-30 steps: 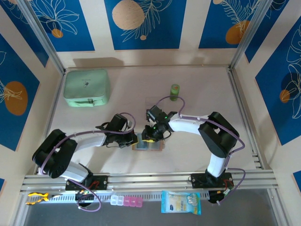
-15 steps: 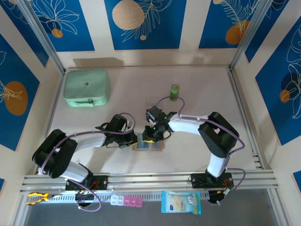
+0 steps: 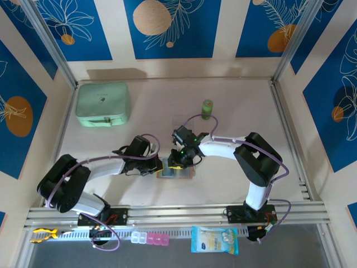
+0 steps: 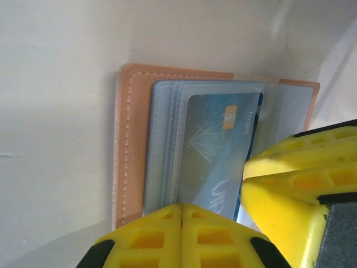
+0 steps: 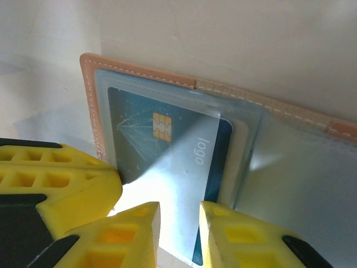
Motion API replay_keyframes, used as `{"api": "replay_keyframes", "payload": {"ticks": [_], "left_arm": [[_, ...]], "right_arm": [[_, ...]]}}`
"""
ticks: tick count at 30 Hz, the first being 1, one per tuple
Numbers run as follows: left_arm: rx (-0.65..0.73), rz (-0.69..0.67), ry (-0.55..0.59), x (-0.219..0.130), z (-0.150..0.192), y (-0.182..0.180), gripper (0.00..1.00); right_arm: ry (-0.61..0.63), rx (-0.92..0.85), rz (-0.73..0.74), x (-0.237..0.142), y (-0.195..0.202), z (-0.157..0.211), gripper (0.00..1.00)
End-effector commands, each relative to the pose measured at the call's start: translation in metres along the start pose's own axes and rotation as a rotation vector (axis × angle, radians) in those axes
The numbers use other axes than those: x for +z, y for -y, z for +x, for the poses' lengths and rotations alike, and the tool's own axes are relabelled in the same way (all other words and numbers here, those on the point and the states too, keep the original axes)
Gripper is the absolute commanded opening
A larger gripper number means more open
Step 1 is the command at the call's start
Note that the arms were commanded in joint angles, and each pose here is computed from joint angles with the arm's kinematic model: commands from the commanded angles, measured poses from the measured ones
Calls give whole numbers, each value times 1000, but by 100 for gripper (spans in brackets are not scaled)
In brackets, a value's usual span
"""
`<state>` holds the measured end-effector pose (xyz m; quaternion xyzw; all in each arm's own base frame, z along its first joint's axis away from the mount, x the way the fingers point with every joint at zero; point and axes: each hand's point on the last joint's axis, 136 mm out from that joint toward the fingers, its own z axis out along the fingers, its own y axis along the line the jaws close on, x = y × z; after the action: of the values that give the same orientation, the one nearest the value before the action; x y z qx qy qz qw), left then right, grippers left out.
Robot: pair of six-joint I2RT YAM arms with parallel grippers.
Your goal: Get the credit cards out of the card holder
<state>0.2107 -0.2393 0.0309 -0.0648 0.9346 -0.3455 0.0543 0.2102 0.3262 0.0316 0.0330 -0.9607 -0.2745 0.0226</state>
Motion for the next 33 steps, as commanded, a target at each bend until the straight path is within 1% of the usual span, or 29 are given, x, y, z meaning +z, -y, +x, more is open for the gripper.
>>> {"api": "replay_keyframes", "payload": {"ticks": [1,6,12,21,29,33], "left_arm": [[-7,-46,6,-4,0,-14,4],[-23,-65,-21,2,3,-24,3],[-26,-63,-36,3,6,-26,3],[-24,-53,-25,-1,3,-19,3],[-13,-33,-21,-4,-2,-10,2],[-5,-14,-10,-7,-4,-3,2]], "right_arm": [[-22,10,41,2,6,4,27],[-16,-1,56,-2,6,4,31],[-13,-5,68,-3,9,3,31],[1,-12,81,-11,12,3,31],[30,-28,-2,-21,-7,0,30],[21,-20,-39,-18,-11,-1,30]]}}
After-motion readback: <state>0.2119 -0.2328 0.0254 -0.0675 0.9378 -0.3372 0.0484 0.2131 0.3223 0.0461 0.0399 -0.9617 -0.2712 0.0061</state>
